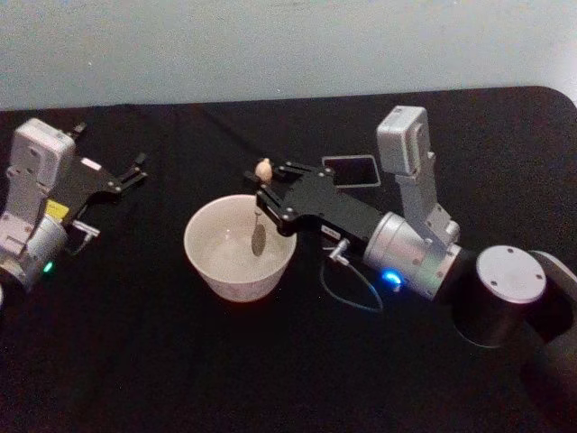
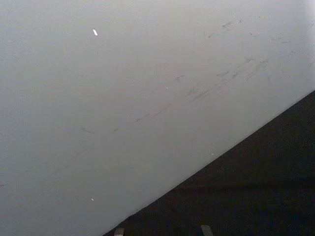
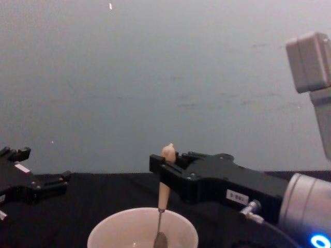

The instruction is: Pick up the stirring spoon with one hand, stir inside the cup, then place it back in its original position.

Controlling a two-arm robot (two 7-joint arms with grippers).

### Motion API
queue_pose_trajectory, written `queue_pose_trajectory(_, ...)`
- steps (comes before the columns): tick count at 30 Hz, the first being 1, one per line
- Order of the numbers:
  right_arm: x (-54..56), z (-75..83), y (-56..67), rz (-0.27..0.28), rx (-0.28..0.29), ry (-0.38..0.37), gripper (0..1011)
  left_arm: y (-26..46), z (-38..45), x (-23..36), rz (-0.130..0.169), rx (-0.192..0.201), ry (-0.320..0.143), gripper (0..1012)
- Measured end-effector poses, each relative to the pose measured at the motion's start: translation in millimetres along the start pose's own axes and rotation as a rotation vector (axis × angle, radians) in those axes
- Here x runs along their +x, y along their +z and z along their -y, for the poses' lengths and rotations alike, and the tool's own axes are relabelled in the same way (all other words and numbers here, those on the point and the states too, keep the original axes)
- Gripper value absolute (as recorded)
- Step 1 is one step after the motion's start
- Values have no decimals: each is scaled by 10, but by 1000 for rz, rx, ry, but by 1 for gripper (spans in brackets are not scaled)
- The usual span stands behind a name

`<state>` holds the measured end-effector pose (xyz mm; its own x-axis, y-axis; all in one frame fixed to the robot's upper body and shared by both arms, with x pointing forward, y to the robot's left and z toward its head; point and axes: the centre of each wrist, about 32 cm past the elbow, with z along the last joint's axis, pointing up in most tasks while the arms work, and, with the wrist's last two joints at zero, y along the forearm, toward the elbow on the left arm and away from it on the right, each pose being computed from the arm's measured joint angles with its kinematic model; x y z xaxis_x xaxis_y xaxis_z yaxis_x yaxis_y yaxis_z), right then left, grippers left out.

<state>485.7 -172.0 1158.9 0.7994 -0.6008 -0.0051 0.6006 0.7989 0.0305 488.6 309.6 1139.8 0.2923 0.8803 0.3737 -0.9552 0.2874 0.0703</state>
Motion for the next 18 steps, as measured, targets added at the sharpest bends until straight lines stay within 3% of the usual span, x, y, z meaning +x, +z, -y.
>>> queue_pose_trajectory(18, -106, 190, 18, -30, -22, 69, 222, 0, 0, 0, 0, 0, 0, 1001)
